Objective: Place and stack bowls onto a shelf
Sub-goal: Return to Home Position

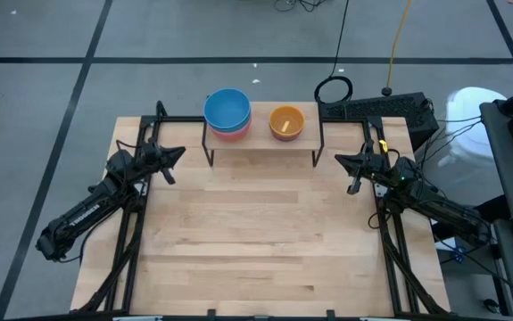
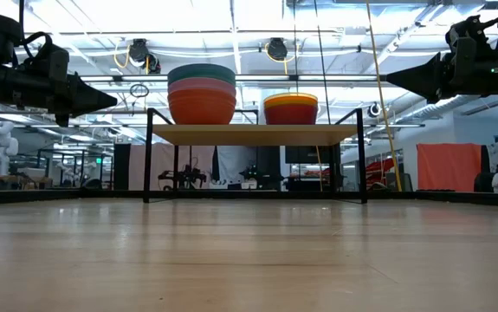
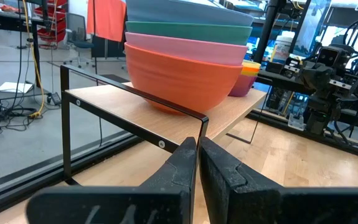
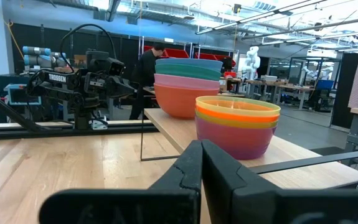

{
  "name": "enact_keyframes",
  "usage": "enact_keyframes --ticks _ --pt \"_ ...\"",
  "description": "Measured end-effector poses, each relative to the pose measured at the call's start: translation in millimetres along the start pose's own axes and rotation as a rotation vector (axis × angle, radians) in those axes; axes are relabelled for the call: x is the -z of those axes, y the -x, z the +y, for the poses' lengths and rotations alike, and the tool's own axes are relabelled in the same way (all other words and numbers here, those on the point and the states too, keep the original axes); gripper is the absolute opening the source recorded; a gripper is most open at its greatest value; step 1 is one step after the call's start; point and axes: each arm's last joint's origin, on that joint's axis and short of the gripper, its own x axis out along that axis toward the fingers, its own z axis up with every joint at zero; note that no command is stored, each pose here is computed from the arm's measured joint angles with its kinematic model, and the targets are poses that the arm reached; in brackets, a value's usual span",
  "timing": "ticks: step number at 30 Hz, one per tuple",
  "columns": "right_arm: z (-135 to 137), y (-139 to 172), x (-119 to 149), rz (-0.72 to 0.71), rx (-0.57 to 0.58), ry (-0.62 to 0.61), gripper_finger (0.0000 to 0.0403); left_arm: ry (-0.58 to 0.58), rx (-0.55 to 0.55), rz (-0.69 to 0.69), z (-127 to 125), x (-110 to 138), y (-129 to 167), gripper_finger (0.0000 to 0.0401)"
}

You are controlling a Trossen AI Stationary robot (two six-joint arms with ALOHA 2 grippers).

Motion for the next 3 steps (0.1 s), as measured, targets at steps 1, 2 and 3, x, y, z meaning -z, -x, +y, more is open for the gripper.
enact_keyframes --ticks 1,2,3 --pt "0.0 0.0 0.0 0.0 0.0 0.0 0.0 0.0 0.0 0.0 0.0 0.0 0.0 0.0024" --pt "0.0 0.0 0.1 0.0 0.0 0.0 0.0 0.0 0.0 0.0 0.0 0.0 0.0 0.0024" --pt "0.0 0.0 0.0 0.0 0.0 0.0 0.0 0.0 0.0 0.0 0.0 0.0 0.0 0.0024"
